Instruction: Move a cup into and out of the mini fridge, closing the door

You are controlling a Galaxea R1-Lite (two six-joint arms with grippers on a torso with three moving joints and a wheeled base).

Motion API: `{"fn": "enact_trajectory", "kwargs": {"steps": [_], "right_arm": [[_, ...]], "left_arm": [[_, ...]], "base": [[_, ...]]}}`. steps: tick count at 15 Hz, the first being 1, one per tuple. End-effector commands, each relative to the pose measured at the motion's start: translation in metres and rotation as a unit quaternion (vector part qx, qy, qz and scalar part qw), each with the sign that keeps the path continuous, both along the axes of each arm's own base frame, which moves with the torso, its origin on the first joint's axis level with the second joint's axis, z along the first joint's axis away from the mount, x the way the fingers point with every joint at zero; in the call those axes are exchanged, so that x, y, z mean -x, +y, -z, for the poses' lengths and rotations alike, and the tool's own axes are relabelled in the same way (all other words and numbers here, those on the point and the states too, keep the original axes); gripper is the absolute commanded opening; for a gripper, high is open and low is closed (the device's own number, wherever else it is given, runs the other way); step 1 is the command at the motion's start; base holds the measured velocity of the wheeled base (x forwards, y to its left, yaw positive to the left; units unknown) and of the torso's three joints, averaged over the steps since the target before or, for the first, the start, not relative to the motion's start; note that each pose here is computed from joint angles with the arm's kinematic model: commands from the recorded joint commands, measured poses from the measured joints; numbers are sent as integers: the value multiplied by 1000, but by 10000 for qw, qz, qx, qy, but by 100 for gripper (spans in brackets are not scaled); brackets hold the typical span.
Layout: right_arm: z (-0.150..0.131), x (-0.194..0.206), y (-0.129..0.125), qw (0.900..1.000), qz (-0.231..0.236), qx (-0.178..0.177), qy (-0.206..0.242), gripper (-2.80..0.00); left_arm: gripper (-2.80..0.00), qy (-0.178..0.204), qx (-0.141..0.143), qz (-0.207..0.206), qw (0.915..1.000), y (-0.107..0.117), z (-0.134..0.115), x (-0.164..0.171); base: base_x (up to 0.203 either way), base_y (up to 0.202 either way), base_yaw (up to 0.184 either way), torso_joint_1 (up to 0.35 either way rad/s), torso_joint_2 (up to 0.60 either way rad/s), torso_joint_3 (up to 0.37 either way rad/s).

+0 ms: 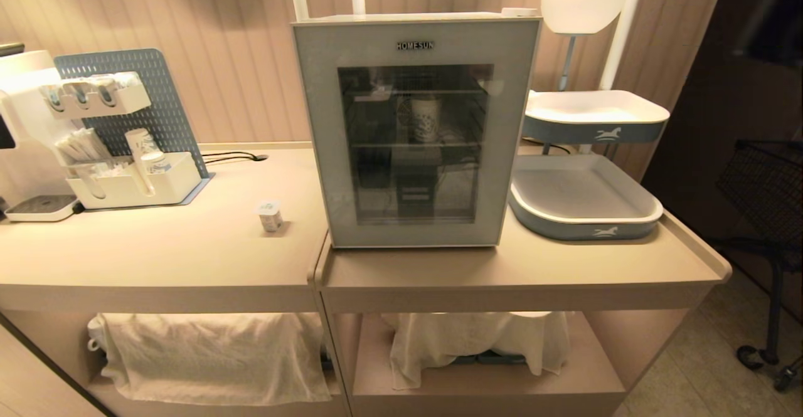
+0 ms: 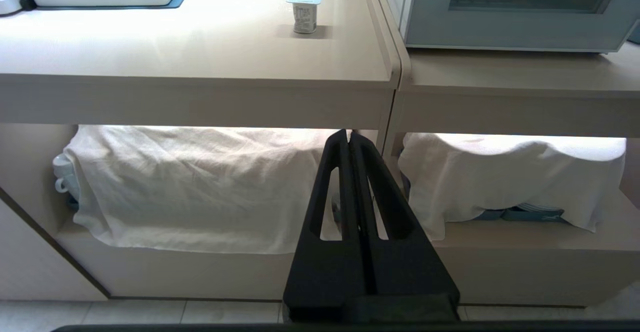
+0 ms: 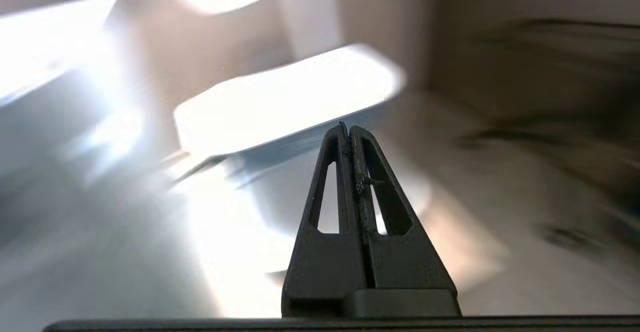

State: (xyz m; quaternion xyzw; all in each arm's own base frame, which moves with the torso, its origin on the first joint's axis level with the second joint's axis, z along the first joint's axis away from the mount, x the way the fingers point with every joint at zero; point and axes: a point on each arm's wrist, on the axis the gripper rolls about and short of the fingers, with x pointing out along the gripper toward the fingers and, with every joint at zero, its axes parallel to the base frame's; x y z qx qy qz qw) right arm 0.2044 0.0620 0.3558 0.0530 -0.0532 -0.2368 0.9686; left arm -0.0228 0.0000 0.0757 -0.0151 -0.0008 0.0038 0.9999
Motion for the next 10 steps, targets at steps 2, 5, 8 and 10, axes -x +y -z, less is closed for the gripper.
{"fn": "enact_trajectory", "kwargs": {"steps": [2,5,8,10], "right_arm": [[0,173,-73,9849,1045,-455,-1305,-280],[79,250,-87,9775,1503,-434,-1415,-280],[160,282,-81,9809,854,-66,-1746,-280],[203,262,-74,9883,-247,544,-1403,-280]], "left_arm": [[-280,11,6,-14,10000,0,0,0],[-280,7,2,-8,10000,0,0,0],[-280,15,2,-8,10000,0,0,0],[-280,0,2,-8,10000,0,0,0]], "base": [[0,0,0,0,0,0],[0,0,0,0,0,0],[0,0,0,0,0,0],[0,0,0,0,0,0]]}}
